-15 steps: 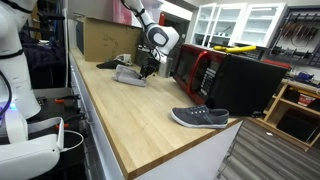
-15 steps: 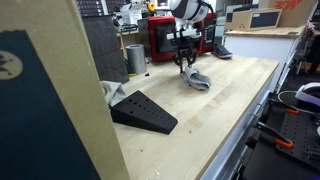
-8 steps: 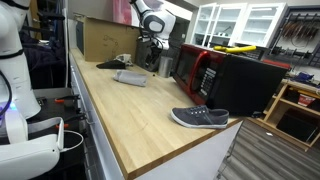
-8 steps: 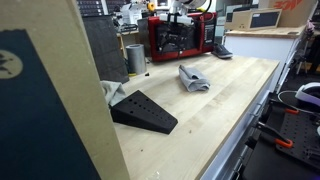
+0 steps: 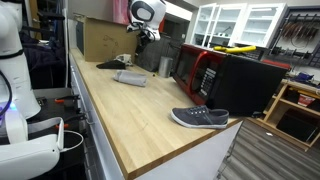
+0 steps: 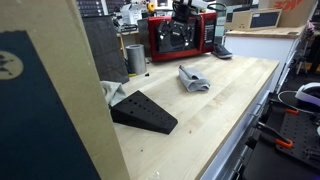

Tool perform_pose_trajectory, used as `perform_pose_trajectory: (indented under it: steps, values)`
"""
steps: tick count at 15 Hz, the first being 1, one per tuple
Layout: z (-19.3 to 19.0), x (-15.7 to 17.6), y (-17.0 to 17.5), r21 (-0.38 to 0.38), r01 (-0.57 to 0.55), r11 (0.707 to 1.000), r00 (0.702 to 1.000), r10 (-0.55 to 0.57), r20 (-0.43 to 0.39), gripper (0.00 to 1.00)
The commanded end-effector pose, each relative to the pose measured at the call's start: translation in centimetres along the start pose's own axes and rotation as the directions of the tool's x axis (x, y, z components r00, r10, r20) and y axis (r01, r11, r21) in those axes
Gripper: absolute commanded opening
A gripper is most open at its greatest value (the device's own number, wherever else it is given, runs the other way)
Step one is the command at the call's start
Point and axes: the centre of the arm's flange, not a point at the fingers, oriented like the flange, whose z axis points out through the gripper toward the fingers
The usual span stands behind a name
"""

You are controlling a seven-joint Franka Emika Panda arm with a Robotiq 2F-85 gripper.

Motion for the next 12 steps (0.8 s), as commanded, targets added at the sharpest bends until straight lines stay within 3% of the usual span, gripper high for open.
perform_pose_trajectory:
  steps: [1,4,6,12]
  values:
    - [1.3,-2.0,5.0,-0.122,0.110,0.986,0.989,-0.097,0.113,1.00]
    - [2.9,-2.0,8.4,-0.239,0.238,0.942,0.962,-0.194,0.192,1.00]
    - [3.8,-1.2,9.9,-0.321,0.319,0.892,0.940,-0.255,0.226,1.00]
    - [4.9,-0.4,9.8,-0.513,0.514,0.688,0.854,-0.467,0.229,1.00]
